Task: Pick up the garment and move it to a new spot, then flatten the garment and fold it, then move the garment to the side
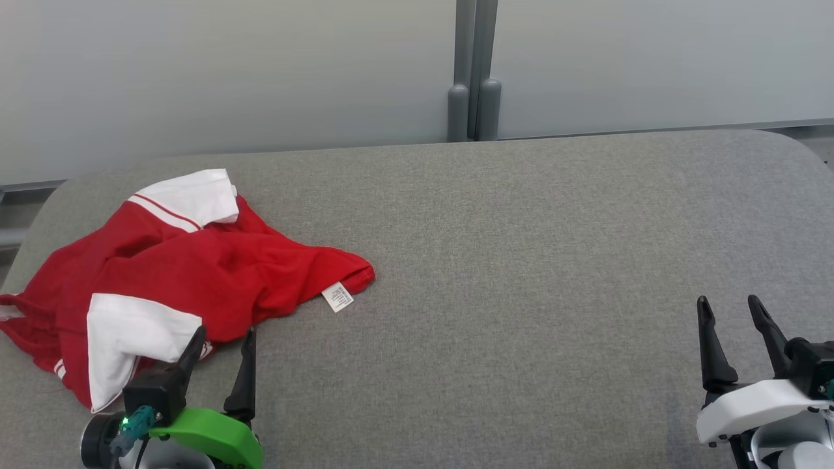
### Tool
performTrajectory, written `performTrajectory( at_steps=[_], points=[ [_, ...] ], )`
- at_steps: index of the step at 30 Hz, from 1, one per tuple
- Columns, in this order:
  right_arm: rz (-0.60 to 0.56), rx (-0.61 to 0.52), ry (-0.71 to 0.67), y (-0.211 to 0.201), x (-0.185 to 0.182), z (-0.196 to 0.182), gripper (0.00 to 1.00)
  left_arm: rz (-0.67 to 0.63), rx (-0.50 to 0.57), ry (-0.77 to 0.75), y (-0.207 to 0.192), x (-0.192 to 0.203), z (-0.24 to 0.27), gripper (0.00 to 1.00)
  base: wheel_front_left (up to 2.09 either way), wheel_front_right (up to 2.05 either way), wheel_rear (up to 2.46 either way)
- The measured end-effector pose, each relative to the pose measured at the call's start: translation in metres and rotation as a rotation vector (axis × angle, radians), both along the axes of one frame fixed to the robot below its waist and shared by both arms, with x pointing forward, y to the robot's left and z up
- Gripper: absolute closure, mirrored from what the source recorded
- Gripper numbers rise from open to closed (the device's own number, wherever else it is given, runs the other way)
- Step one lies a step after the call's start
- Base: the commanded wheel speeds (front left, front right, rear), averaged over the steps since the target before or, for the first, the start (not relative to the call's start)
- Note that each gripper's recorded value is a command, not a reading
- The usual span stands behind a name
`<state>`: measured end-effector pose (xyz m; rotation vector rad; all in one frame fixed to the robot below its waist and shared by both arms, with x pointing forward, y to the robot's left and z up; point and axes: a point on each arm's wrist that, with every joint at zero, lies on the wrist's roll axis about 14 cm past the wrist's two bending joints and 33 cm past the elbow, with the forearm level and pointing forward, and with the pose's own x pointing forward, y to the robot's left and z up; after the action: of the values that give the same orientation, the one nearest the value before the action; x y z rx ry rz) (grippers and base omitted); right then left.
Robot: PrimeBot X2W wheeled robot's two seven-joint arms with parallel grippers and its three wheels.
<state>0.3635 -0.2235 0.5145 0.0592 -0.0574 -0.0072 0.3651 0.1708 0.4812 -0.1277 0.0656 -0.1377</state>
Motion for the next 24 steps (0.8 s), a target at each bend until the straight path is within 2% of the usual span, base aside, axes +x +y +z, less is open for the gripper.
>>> performTrajectory(
  at_steps=[15, 24],
  points=[
    [-0.023, -0.078, -0.008, -0.008, -0.004, -0.001, 0.0, -0.031, 0.101, 0.004, -0.002, -0.003, -0.01, 0.0, 0.0, 0.0, 0.0],
    [-0.025, -0.109, -0.024, -0.008, -0.004, 0.002, 0.0, 0.004, 0.05, 0.014, 0.004, -0.003, -0.015, 0.0, 0.0, 0.0, 0.0]
  ],
)
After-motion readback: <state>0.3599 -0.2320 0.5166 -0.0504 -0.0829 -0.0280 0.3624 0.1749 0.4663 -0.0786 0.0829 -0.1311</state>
